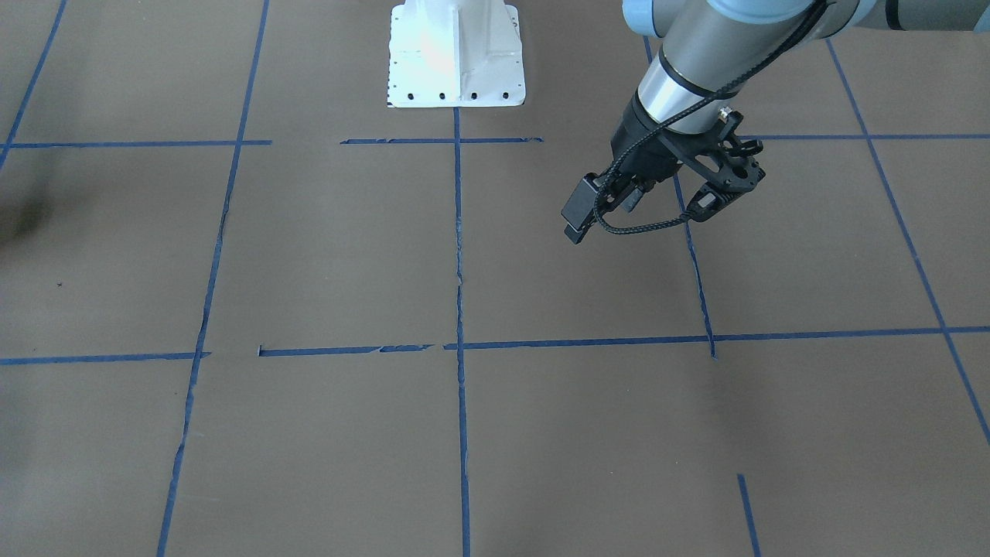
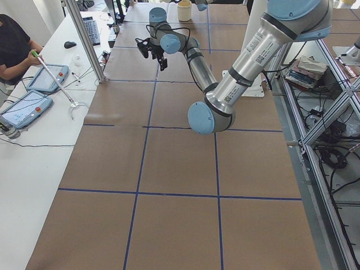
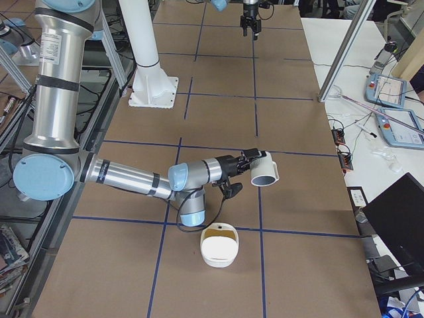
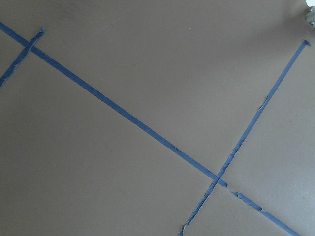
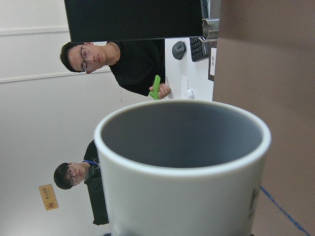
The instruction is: Left arm hands cup to right arm to dump lemon
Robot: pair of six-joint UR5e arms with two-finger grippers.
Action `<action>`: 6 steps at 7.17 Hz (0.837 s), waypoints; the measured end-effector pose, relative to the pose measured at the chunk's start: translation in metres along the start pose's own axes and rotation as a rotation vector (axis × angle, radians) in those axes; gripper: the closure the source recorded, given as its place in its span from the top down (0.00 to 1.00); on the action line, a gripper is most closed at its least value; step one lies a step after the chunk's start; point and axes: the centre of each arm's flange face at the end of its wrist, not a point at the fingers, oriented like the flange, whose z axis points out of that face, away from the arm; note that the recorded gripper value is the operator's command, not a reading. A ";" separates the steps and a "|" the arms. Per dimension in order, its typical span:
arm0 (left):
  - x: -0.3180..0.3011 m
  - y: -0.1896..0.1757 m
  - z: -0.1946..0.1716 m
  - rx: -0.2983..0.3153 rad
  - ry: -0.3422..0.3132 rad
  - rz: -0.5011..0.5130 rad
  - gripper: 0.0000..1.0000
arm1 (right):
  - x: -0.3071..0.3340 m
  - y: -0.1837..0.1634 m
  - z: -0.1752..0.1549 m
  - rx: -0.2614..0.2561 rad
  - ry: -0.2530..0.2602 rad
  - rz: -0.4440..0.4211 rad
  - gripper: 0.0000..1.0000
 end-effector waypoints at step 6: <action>0.038 0.046 -0.001 -0.046 0.038 0.068 1.00 | 0.034 0.140 0.157 -0.141 0.090 -0.878 0.11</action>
